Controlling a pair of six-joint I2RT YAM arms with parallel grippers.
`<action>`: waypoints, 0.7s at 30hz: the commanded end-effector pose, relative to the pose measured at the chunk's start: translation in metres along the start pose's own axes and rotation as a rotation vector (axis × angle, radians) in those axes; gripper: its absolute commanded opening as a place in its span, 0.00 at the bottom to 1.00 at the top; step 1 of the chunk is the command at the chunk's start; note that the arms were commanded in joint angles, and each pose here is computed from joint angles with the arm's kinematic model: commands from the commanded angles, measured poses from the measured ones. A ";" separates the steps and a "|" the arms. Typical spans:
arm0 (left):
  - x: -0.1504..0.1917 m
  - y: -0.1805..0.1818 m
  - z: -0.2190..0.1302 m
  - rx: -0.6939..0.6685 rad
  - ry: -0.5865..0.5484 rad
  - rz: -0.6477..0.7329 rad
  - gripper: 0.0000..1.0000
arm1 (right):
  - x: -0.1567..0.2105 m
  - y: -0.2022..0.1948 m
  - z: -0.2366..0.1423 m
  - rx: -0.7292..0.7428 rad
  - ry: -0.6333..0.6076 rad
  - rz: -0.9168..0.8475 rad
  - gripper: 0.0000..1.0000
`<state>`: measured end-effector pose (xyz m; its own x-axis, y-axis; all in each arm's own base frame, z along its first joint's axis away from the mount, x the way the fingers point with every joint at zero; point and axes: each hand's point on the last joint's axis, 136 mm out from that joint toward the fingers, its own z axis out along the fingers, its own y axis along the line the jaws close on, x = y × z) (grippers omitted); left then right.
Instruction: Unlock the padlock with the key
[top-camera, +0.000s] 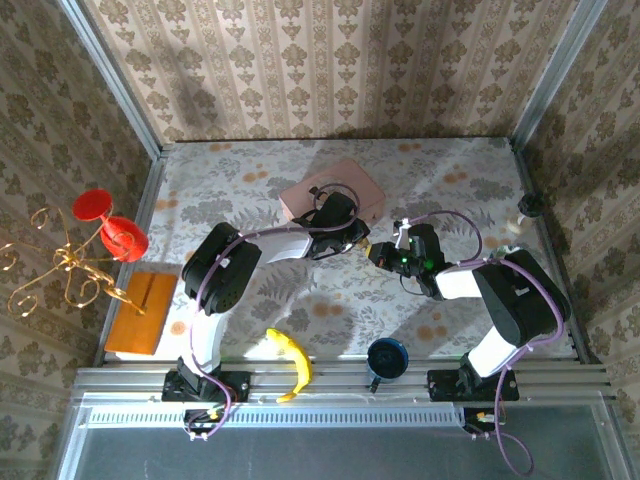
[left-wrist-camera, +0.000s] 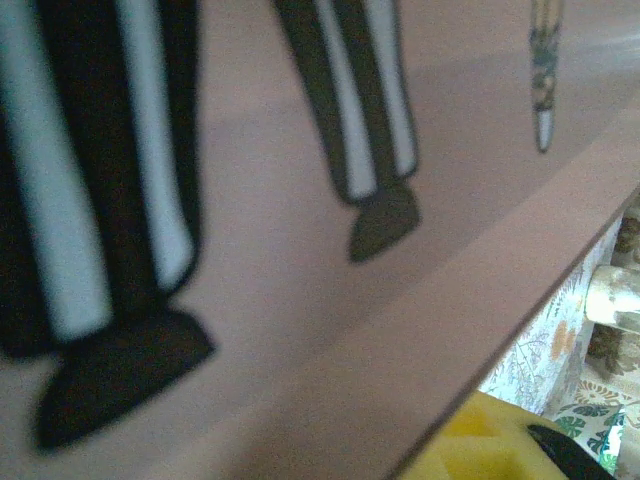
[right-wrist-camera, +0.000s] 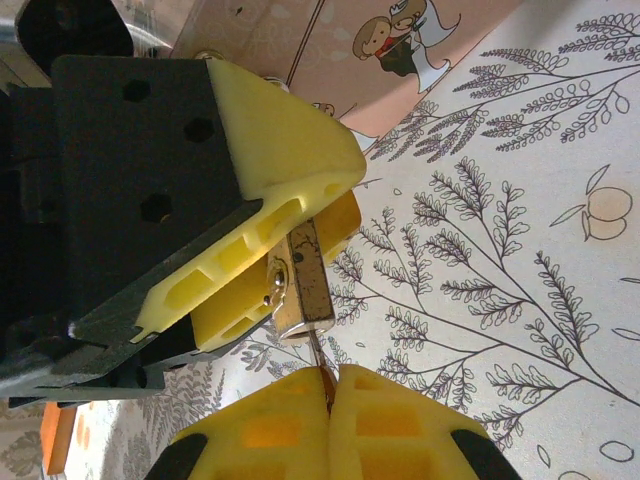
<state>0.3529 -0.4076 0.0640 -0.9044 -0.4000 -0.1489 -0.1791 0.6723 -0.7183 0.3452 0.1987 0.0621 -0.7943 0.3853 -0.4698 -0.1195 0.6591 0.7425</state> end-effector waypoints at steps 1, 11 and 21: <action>0.012 -0.012 0.003 0.055 0.057 -0.013 0.08 | -0.017 0.012 0.003 -0.022 -0.037 -0.011 0.00; 0.012 -0.009 0.003 0.057 0.056 -0.017 0.08 | -0.017 0.010 0.004 -0.006 -0.030 -0.011 0.00; 0.015 -0.008 0.003 0.058 0.061 -0.019 0.08 | -0.023 0.013 0.006 0.000 -0.031 -0.020 0.00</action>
<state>0.3538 -0.4087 0.0647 -0.9023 -0.4041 -0.1504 -0.1756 0.6629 -0.7278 0.3512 0.1996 0.0644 -0.8009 0.3849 -0.4587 -0.1009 0.6684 0.7369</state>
